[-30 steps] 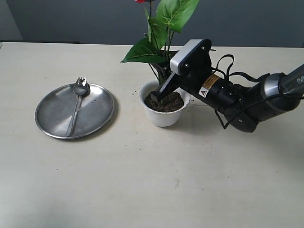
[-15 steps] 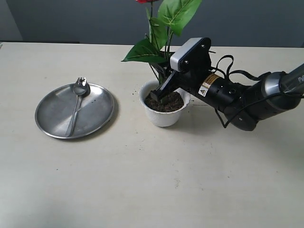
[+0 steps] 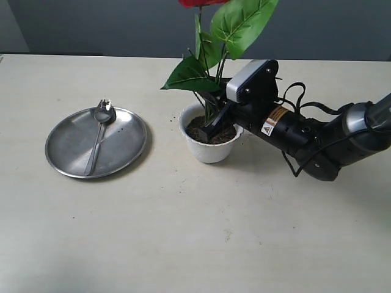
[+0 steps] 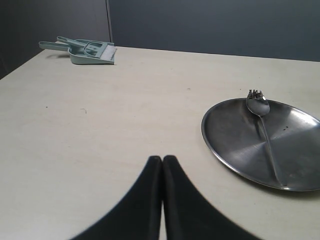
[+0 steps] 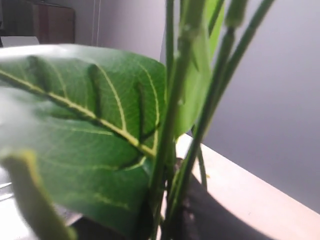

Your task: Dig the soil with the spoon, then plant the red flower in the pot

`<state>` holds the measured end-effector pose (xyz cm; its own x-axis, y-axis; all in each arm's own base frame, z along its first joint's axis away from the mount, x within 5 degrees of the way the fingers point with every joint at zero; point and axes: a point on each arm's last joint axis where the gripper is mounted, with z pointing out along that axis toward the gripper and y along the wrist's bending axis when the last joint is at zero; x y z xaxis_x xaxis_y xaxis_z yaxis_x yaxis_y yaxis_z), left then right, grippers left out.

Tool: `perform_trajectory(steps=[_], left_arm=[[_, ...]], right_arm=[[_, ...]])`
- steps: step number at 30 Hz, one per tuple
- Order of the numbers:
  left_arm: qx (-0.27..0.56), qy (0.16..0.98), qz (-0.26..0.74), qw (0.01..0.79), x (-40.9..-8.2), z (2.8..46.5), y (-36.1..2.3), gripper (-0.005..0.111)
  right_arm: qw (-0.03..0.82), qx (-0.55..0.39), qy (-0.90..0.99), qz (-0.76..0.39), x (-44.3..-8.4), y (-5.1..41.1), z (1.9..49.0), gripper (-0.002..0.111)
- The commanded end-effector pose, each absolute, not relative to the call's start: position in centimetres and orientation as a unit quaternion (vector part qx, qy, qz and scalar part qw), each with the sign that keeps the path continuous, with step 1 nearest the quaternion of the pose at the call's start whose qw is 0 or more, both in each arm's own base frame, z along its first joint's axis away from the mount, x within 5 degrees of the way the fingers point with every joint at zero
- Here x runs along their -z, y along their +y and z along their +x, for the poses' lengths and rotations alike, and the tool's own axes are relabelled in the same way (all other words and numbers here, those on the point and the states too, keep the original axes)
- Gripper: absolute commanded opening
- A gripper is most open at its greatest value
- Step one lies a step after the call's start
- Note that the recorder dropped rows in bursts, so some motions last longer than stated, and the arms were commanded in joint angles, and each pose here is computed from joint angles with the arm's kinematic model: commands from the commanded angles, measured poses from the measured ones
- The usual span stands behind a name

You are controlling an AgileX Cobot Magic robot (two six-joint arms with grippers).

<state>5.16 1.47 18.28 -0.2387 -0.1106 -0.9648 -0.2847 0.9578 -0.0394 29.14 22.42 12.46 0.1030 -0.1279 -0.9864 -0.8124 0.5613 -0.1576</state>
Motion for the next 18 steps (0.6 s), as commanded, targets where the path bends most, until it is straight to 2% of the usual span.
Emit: perform_trajectory(steps=[1,11,18], left_arm=[[-0.072,0.779,-0.125,0.61,-18.28,5.16,1.46,0.0],[-0.072,0.779,-0.125,0.61,-18.28,5.16,1.46,0.0],[-0.072,0.779,-0.125,0.61,-18.28,5.16,1.46,0.0]], right_arm=[[0.559,-0.249,0.673,-0.415,-9.67,21.89,28.38,-0.001],[0.512,-0.258,0.703,-0.421,-8.83,21.83,27.96,-0.001],[0.517,-0.259,0.7,-0.419,-9.18,21.85,28.01,-0.001]])
